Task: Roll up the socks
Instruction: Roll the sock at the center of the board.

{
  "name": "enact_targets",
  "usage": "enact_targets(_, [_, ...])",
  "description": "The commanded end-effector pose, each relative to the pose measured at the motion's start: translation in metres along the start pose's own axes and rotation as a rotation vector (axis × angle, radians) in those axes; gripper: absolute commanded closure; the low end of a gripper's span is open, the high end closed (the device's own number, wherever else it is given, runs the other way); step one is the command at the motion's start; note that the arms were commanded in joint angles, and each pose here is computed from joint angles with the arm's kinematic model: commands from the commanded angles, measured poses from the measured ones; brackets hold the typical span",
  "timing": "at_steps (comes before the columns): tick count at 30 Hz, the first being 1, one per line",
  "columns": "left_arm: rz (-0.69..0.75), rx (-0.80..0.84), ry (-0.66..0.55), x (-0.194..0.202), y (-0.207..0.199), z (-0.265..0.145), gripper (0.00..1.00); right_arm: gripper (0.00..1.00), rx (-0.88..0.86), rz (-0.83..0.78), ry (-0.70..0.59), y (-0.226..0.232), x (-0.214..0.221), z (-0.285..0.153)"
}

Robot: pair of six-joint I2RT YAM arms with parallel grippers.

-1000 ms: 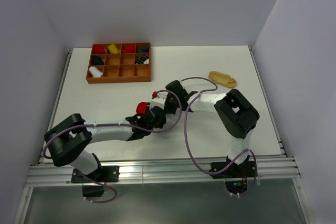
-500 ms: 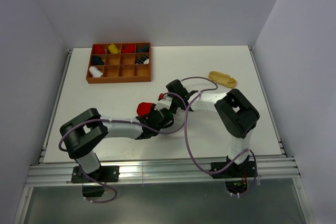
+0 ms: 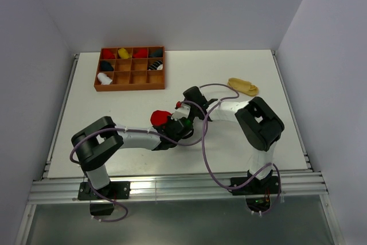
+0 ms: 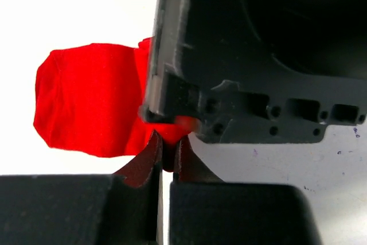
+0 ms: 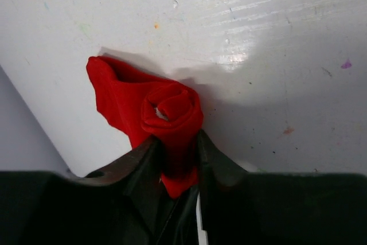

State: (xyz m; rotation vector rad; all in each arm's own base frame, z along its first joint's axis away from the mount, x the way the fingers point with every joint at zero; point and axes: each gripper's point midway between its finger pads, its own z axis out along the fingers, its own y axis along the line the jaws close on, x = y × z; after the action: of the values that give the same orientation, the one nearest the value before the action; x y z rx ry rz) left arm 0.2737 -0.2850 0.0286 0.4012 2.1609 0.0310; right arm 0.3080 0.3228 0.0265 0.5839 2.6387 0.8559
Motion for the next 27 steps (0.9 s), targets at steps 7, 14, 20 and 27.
enact_targets(7, [-0.211, 0.243, 0.102, -0.007, 0.001, -0.007, 0.99, 0.43, -0.190, 0.018, -0.069, 0.021, -0.015, -0.031])
enact_targets(14, [-0.443, 0.419, 0.206, -0.004, 0.011, -0.001, 0.99, 0.34, -0.264, 0.043, -0.157, 0.022, -0.028, -0.045])
enact_targets(20, [-0.606, 0.567, 0.342, 0.004, 0.004, 0.002, 0.99, 0.33, -0.291, 0.056, -0.143, 0.022, -0.025, -0.036])
enact_targets(27, [-0.714, 0.618, 0.424, 0.008, 0.008, 0.005, 0.99, 0.34, -0.242, 0.069, -0.170, 0.012, -0.030, -0.021])
